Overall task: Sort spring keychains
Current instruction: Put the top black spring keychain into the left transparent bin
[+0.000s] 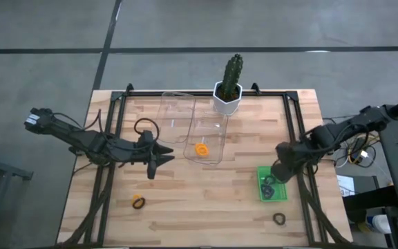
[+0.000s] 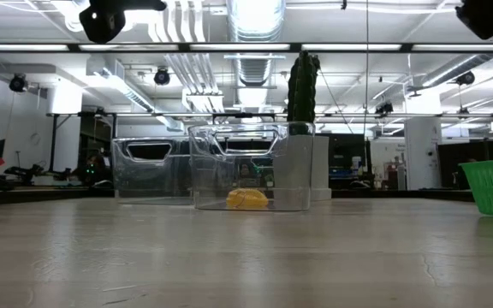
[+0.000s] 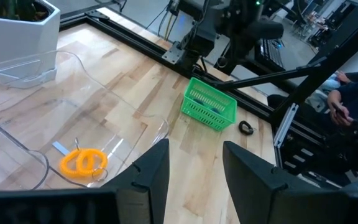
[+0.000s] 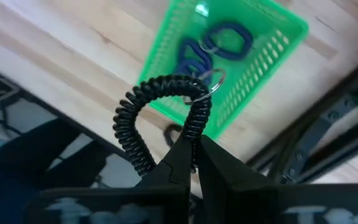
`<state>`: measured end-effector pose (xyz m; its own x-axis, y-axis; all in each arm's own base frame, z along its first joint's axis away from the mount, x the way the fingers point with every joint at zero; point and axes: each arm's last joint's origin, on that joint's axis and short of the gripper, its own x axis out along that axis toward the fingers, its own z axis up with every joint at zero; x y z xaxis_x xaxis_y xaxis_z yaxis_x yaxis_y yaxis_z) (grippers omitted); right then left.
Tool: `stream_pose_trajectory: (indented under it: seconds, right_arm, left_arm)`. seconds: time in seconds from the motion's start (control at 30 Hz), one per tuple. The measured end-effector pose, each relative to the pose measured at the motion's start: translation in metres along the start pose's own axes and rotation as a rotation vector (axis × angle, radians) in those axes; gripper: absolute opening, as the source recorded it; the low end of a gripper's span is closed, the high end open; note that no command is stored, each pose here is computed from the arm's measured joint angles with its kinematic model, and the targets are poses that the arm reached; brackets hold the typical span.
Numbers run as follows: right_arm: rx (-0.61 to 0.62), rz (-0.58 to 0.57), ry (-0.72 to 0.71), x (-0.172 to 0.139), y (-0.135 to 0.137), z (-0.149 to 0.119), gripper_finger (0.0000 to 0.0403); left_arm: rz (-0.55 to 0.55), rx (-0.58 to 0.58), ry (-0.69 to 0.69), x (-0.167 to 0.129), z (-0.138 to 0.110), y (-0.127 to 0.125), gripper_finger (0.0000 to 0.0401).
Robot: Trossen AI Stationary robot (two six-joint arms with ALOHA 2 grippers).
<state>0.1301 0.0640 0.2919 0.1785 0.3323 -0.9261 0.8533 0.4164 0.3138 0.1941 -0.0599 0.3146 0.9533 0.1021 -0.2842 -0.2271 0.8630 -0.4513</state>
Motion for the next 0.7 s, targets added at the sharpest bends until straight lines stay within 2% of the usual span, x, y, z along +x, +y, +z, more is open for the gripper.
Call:
stream_pose_trajectory:
  seconds: [0.33,0.7]
  right_arm:
    - [0.027,-0.131,0.022,0.026,0.010,-0.009,0.0013]
    - [0.009,-0.146,0.027,0.042,0.024,-0.011,0.0013]
  left_arm:
    - [0.013,-0.006,0.018,0.003,-0.006,0.003,0.0142]
    - [0.014,-0.010,0.019,0.003,-0.007,0.003,0.0142]
